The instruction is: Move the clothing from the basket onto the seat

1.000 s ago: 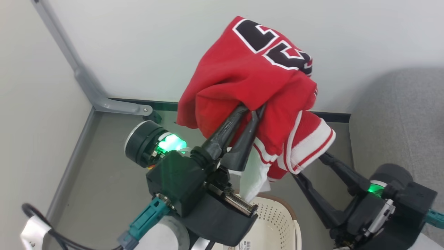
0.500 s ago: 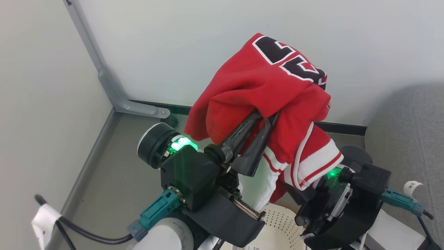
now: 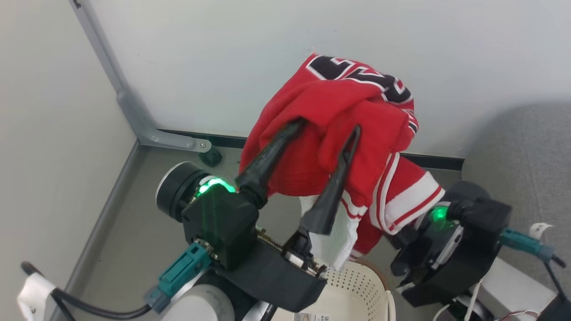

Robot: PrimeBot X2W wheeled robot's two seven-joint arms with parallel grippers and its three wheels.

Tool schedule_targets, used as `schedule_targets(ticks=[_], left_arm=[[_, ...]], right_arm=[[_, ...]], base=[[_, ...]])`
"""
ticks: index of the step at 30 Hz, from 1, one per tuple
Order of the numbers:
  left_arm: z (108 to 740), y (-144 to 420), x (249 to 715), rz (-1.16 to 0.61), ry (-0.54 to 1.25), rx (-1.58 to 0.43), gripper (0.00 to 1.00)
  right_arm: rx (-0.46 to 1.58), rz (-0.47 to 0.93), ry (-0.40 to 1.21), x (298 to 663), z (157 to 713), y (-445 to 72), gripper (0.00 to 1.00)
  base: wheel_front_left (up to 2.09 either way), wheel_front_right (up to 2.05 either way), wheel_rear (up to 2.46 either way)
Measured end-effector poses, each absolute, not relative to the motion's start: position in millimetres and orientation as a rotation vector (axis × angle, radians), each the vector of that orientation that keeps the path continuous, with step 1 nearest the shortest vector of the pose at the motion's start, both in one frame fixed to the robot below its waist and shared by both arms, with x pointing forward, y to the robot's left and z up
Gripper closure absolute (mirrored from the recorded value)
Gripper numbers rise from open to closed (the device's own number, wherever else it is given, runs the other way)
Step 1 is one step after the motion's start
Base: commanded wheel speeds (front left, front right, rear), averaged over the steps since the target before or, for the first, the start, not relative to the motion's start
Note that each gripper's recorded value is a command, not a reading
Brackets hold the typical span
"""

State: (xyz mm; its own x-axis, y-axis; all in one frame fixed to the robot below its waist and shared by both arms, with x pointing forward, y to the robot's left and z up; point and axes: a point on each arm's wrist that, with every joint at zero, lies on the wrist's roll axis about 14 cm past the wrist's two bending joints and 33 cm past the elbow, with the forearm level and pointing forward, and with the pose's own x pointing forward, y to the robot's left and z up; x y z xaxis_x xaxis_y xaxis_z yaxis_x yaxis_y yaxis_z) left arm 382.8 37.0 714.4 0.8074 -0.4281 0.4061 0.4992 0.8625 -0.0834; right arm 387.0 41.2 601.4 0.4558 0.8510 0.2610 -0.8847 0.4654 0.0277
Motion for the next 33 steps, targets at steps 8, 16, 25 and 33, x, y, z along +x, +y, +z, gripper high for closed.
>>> schedule_targets(ticks=[8, 16, 25, 33], left_arm=[[686.6, 44.1, 382.6, -0.441, -0.325, -0.176, 0.0], [645.0, 35.7, 376.8, -0.43, -0.224, -0.16, 0.0], [595.6, 9.5, 374.0, -0.481, -0.092, -0.144, 0.0], [566.8, -13.4, 369.2, -0.538, -0.014, -0.151, 0.0]], right_arm=[[0.163, 0.88, -0.247, 428.8, 613.5, -13.4, 1.0], [0.125, 0.601, -0.248, 472.9, 617.9, -104.4, 1.0], [0.094, 0.307, -0.248, 494.9, 623.6, -213.2, 1.0], [0.053, 0.116, -0.26, 499.0, 634.2, -289.8, 1.0]], base=[[0.0, 0.0, 0.0], [0.0, 0.0, 0.0], [0.0, 0.0, 0.0], [0.0, 0.0, 0.0]])
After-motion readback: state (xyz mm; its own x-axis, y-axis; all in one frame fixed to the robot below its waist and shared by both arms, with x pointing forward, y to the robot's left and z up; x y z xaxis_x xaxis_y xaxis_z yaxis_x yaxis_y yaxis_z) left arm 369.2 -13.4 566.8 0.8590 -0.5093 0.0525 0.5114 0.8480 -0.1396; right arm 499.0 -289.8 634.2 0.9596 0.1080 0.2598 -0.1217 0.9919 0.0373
